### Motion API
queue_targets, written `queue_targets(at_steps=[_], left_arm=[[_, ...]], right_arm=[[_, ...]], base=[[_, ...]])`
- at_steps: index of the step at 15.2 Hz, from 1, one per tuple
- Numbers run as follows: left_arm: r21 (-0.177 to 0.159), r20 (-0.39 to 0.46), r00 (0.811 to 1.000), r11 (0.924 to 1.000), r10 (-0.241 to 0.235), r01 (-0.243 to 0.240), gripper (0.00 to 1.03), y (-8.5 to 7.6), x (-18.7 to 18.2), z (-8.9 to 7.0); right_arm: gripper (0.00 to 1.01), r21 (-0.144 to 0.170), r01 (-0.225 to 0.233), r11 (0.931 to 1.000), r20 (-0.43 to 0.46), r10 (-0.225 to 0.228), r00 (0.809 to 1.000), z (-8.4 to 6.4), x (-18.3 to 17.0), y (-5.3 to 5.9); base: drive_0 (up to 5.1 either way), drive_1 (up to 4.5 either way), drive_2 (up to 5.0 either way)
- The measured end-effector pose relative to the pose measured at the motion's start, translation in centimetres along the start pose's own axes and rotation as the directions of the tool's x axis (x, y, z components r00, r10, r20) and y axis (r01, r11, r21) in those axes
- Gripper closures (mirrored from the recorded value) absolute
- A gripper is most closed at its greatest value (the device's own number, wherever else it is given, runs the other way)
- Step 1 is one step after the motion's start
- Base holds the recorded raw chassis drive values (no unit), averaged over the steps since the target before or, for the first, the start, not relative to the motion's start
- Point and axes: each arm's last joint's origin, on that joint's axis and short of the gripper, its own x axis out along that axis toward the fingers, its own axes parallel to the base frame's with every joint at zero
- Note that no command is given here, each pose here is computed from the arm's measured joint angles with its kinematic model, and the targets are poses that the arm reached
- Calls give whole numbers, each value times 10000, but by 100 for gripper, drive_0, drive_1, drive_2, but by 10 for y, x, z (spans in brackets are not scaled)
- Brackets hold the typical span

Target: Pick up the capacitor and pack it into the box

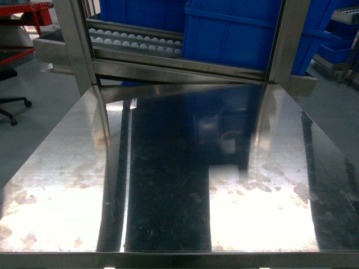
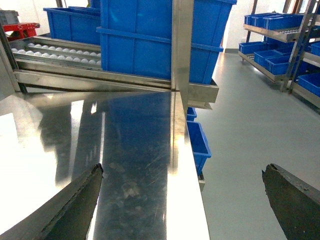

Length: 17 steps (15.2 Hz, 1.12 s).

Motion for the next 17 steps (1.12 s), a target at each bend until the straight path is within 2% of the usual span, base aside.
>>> queue_targets(at_steps=[17], left_arm=[[57, -11, 10000, 10000, 12, -12, 59, 0, 0, 0]], right_arm=[[3, 4, -4, 10000, -11, 4, 10000, 0, 0, 0]], base=[[0, 0, 0]])
